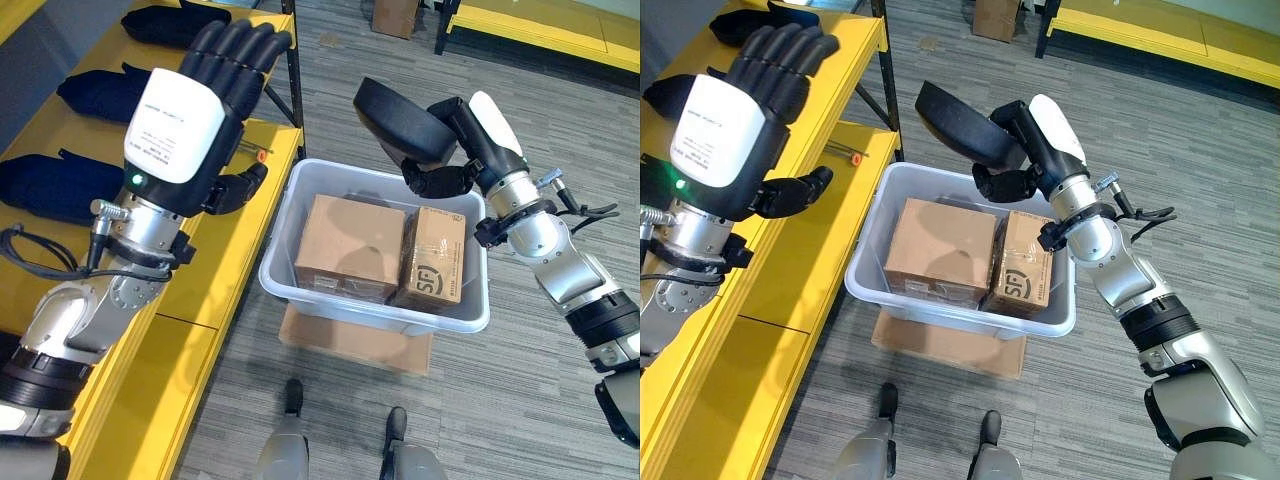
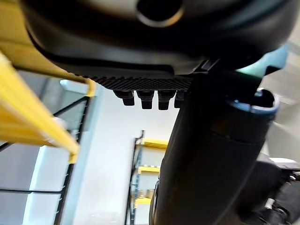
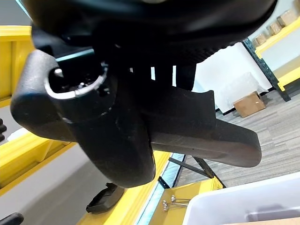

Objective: Move parts from the plastic box to the shelf.

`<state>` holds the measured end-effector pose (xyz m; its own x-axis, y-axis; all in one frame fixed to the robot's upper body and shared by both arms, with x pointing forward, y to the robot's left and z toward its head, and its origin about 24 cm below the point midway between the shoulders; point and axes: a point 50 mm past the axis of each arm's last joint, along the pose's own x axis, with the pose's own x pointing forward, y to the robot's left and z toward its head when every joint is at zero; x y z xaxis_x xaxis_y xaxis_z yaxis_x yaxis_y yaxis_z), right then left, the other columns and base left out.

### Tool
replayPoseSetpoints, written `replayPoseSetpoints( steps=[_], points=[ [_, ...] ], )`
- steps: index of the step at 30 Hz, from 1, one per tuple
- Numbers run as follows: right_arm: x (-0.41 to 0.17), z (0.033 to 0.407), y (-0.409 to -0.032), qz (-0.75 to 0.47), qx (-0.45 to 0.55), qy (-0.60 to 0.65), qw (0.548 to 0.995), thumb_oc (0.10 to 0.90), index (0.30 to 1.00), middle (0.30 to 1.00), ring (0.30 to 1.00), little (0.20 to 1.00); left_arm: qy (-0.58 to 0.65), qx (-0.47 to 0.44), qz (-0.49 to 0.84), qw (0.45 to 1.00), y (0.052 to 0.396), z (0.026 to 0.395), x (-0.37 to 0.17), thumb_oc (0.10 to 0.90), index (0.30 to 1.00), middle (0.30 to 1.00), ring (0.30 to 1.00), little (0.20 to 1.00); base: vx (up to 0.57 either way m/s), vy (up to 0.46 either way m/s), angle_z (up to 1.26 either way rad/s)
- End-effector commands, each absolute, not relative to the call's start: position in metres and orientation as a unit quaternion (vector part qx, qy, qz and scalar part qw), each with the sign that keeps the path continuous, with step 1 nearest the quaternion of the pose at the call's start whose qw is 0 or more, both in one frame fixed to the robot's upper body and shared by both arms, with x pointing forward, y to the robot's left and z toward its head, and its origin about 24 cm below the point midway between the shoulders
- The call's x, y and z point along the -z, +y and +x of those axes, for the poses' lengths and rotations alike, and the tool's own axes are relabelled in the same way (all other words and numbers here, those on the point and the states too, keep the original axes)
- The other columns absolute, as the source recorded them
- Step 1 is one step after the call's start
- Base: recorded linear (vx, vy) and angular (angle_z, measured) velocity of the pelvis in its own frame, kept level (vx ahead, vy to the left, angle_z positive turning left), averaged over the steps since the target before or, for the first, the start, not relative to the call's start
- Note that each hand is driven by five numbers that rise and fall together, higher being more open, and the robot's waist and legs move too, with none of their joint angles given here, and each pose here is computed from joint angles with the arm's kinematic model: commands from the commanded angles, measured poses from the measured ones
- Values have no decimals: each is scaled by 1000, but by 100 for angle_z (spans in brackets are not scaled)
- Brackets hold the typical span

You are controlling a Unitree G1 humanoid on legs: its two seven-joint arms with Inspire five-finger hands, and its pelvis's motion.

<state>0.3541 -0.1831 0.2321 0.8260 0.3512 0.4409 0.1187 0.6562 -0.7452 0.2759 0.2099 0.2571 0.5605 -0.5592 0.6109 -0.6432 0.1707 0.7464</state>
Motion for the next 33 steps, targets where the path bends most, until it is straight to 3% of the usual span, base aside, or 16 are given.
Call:
replayPoseSetpoints(
  steps=[1,11,33],
  points=[
    [-225,350,-162,-345,-101,-327,874,400,300,300,300,300,-496,-18,624,603,198,275,-249,900,1000,1000,1000,1000,0,0,0],
    [-220,350,-155,-345,-116,-324,873,400,300,300,300,300,-523,7,626,578,180,276,-254,900,1000,1000,1000,1000,-2,2,-1],
    [-218,354,-132,-345,-142,-328,868,400,300,300,300,300,-503,25,617,605,166,296,-247,900,1000,1000,1000,1000,0,0,0]
  ],
)
